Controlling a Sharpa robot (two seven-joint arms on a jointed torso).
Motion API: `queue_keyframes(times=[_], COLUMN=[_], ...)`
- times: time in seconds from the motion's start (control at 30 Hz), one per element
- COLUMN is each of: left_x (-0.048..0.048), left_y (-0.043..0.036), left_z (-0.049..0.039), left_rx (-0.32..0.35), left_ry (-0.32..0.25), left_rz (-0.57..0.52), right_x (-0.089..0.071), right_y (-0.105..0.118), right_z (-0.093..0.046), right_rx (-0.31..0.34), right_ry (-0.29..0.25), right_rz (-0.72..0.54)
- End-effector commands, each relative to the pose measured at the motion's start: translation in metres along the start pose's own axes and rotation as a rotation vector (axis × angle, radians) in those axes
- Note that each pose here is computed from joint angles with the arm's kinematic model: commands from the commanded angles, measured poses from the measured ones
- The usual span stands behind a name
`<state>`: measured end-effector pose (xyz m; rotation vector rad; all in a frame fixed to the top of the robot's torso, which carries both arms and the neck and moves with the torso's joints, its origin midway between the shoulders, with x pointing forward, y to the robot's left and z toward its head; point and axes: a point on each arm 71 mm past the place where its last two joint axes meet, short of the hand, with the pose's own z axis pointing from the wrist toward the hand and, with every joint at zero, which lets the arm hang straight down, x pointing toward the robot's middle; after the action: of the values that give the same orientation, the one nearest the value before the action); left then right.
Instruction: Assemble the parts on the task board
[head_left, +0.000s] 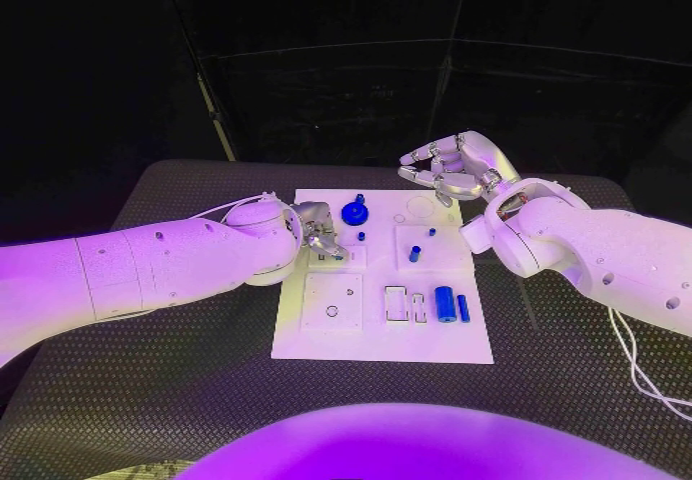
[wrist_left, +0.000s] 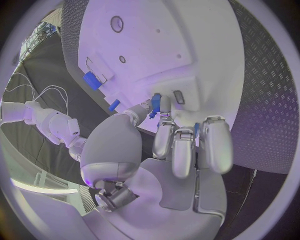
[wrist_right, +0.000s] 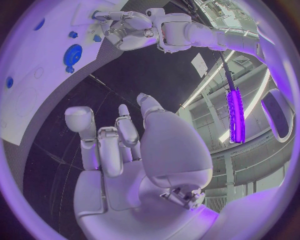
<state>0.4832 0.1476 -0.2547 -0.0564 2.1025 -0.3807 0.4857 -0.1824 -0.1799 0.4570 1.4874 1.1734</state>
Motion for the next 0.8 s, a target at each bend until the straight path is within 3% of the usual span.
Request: queue_keyframes(times=[0.03, 0.8], left_x=[0.0090, 0.0080], left_y=[0.0064, 0.0091], left_z=[-0.0002, -0.0023], left_rx=[-0.035, -0.040], left_ry=[0.063, 0.060], left_rz=[0.017, 0.013], right_x=[0.0002, -0.0001], right_y=[0.0017, 0.0012], right_z=[0.0007, 0.0010], right_rx=[-0.007, -0.007], right_ry=[0.002, 0.000], right_rz=[0.003, 0.002])
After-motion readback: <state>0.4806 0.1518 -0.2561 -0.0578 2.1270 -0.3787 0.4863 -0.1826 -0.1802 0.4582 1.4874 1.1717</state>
